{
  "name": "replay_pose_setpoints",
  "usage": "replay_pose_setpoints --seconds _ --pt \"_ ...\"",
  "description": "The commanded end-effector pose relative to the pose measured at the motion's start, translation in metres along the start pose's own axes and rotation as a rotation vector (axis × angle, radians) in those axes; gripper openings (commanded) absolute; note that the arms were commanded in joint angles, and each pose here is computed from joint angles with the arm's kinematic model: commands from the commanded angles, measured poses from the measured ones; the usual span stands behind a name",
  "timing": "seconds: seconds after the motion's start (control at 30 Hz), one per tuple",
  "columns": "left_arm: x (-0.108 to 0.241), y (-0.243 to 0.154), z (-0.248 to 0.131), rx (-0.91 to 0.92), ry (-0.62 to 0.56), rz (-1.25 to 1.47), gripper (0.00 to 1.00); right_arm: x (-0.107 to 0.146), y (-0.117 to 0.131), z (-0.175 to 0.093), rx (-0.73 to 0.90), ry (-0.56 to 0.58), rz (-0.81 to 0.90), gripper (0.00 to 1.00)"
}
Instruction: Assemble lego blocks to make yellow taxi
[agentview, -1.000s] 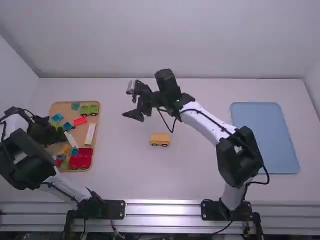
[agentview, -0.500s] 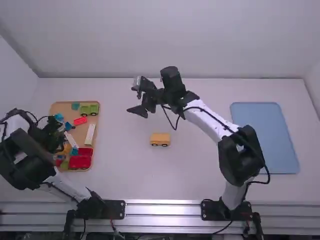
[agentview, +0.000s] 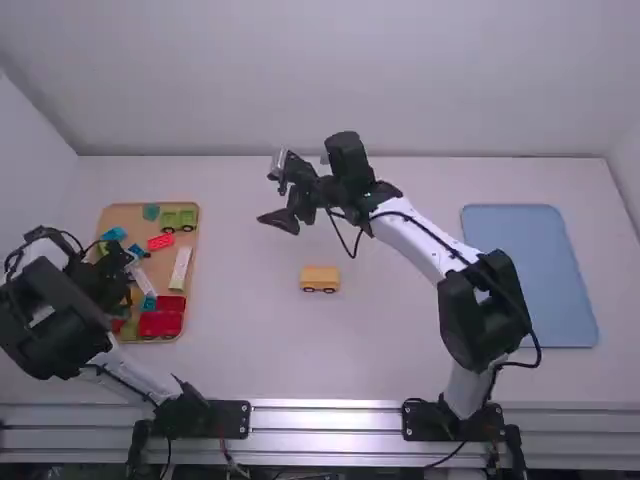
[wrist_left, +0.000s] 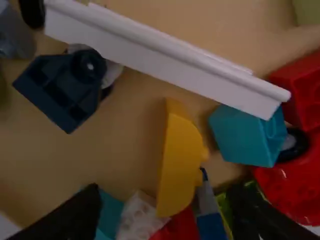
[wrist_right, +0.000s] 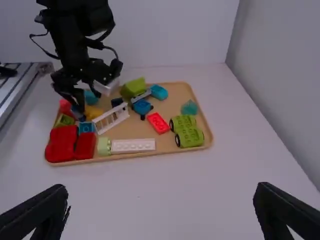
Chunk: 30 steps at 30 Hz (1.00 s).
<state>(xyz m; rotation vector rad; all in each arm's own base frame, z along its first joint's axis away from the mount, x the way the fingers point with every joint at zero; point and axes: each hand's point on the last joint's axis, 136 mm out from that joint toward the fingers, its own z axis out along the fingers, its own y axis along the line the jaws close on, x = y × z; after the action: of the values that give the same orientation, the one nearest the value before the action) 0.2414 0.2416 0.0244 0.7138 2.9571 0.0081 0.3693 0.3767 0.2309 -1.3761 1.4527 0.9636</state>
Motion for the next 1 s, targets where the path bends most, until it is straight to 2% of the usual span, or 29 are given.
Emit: replay_pose_setpoints --seconds 0.0,0.13,0.5,0.97 --pt "0.001 -0.008 0.009 0.017 -0.003 0.019 0.64 -0.011 -0.002 -0.001 0.001 -0.018 -0.018 0.99" --pt "0.002 -0.009 0.015 0.006 -0.003 0.019 0.59 -0.011 -0.003 -0.001 0.001 -0.017 -0.017 0.99" --pt "0.003 -0.011 0.029 -0.015 -0.013 0.018 0.59 -0.010 -0.003 -0.001 0.001 -0.016 -0.015 0.99" --pt "0.007 -0.015 0.042 0.001 0.001 -0.017 0.52 -0.004 -0.008 -0.008 0.011 -0.002 -0.009 0.99"
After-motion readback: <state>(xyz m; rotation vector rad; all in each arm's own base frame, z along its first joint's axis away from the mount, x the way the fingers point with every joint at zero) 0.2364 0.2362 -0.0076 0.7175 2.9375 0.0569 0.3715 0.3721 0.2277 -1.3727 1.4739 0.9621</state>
